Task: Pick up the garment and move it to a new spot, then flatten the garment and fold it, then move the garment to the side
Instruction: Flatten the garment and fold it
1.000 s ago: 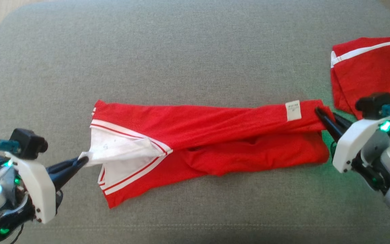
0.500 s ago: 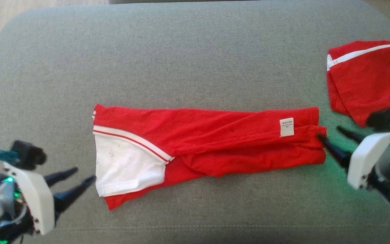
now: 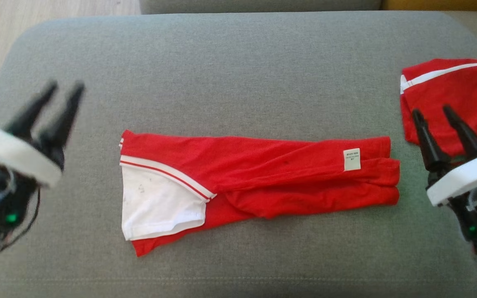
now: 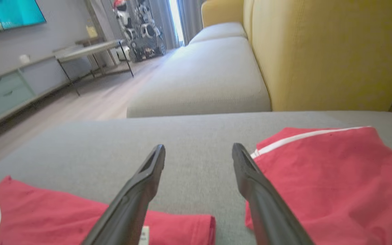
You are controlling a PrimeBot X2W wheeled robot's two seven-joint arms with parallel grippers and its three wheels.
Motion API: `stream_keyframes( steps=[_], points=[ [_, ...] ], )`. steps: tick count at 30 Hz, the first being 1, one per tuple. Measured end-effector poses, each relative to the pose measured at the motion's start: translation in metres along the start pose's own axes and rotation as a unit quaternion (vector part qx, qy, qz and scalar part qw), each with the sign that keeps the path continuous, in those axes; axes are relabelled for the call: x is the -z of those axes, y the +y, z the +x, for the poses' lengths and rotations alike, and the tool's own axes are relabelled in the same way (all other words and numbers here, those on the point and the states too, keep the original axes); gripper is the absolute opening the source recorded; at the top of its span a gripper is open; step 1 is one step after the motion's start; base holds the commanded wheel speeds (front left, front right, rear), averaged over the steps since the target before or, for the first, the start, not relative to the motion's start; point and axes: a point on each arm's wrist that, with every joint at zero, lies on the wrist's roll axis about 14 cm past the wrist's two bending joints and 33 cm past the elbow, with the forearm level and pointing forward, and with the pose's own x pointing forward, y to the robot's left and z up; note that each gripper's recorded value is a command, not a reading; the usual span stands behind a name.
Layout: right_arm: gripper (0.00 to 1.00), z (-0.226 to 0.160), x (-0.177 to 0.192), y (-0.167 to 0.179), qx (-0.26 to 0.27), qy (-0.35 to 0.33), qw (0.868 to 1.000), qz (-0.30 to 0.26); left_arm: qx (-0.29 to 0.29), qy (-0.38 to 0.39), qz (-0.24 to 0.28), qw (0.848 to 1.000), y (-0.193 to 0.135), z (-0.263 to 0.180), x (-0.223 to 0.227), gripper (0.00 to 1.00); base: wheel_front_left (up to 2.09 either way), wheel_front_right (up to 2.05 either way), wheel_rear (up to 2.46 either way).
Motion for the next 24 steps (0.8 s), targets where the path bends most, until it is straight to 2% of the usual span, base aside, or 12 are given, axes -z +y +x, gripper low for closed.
stream_keyframes(
  steps=[3,9,12,17,24],
  points=[
    [1.00,-0.001,-0.011,0.010,0.003,-0.044,0.999,0.013,-0.011,-0.067,-0.020,0.997,-0.002,0.003,-0.023,1.00,0.00,0.00,0.00],
    [1.00,-0.008,0.001,0.029,0.011,-0.064,0.998,0.027,-0.061,-0.092,-0.082,0.990,-0.001,-0.016,0.015,1.00,0.00,0.00,0.00],
    [1.00,-0.011,0.013,0.035,0.015,-0.054,0.998,0.034,-0.069,-0.112,-0.107,0.985,-0.007,-0.018,0.019,1.00,0.00,0.00,0.00],
    [1.00,-0.017,0.036,0.032,0.031,-0.025,0.999,0.036,-0.080,-0.101,-0.105,0.986,-0.015,-0.021,0.043,1.00,0.00,0.00,0.00],
    [1.00,-0.021,0.050,0.014,0.070,-0.003,0.997,0.044,-0.094,-0.097,-0.120,0.984,-0.021,-0.022,0.059,1.00,0.00,0.00,0.00]
  ],
)
